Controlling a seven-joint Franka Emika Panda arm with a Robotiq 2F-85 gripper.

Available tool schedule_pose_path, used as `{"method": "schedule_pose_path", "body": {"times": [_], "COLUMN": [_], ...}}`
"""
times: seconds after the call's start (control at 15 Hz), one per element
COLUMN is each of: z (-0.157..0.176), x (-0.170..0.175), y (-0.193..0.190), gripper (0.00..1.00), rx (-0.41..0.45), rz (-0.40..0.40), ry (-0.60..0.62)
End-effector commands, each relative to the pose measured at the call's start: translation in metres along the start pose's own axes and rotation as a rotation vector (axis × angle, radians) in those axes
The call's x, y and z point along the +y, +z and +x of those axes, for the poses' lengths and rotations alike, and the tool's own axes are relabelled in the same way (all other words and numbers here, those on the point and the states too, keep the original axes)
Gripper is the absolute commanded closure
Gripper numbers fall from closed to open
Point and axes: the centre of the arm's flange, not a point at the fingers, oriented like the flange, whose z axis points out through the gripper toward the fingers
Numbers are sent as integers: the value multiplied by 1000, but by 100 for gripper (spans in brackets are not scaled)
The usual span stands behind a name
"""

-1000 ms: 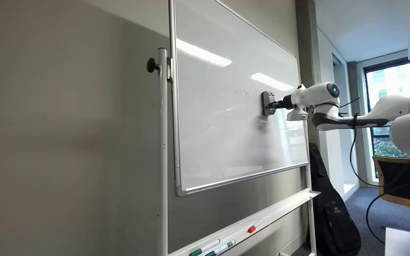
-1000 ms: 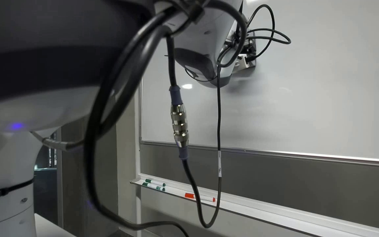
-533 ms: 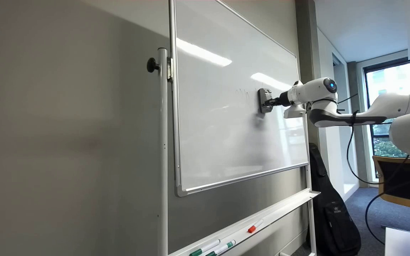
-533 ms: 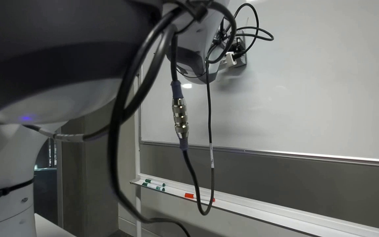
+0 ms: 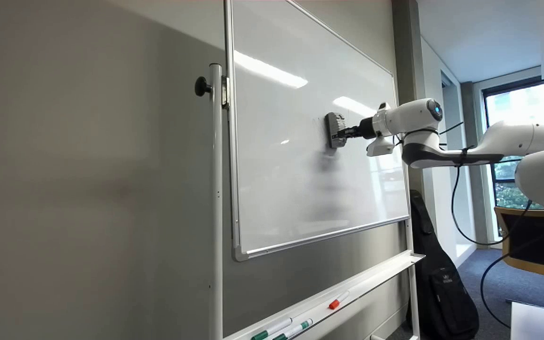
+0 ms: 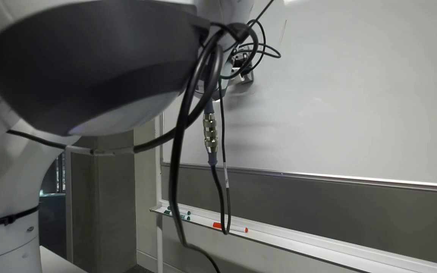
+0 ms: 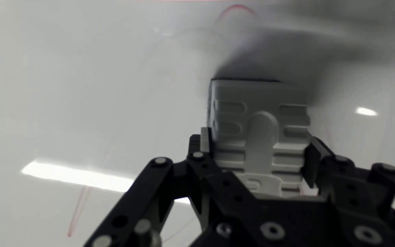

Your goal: Wipe the white board with the grey eraser

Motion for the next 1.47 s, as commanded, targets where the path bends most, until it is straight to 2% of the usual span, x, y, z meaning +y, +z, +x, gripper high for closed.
{"method": "schedule_pose_path", "body": {"times": [0.0,0.33,0.53,0.67,1.0,1.4], "z": [1,3,6,10,18,30], "x": [-68,-129,-143,-137,-98,-35], "y": [13,7,9,13,20,17], "gripper": [62,62,62,62,62,62], "rx": [-17,-10,-4,-2,-5,-14], "rz": [113,244,280,272,210,110], "ry": [8,-10,-20,-27,-31,-9]}}
